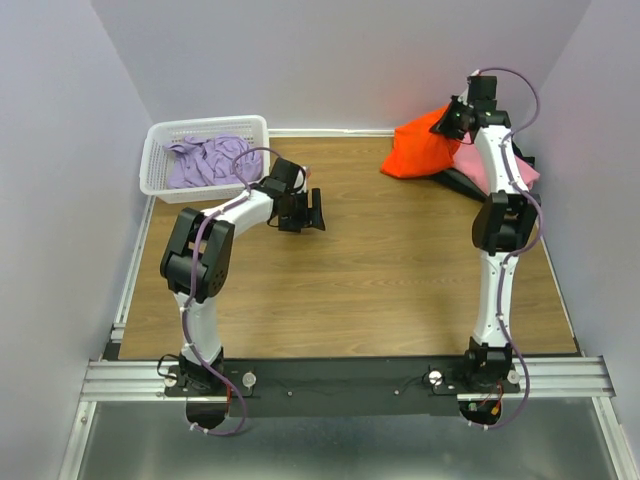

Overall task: Fold and stack the t-shirts
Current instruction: Neatly place the folded tshirt to the corner

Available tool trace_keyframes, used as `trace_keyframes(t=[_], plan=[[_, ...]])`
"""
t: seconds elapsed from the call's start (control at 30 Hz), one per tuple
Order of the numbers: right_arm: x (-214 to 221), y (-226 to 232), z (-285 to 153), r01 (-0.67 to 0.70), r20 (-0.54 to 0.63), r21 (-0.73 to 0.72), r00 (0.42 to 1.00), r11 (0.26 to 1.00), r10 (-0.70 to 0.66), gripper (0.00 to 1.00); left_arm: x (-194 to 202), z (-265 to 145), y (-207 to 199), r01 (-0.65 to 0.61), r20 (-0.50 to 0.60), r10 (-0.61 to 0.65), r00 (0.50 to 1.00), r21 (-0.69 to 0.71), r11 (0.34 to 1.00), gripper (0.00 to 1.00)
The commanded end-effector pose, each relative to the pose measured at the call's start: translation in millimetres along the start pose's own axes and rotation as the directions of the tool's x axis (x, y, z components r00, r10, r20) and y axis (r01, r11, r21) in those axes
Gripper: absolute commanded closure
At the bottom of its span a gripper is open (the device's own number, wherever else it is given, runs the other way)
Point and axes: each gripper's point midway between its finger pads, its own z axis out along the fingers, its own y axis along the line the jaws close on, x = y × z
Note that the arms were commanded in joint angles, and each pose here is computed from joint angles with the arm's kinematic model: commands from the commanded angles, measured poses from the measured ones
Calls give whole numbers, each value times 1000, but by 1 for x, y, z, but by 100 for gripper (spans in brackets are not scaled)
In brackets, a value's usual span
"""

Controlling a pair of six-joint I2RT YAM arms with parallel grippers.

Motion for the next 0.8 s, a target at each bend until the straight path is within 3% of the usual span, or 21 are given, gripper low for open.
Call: trace_keyframes(t=[0.0,0.4,0.77], plan=[[-38,-6,-18,-44,87,-4,995,999,44,99,-13,-12,-7,5,64,-7,998,20,1000,17],[-112,-45,-68,-151,255,-49,954,987,159,99,-6,-13,-4,12,50,-13,999,11,1000,17],[-145,-80,-112,-238,308,-108,915,965,260,99,-1,-14,-2,13,39,-13,999,4,1000,17]])
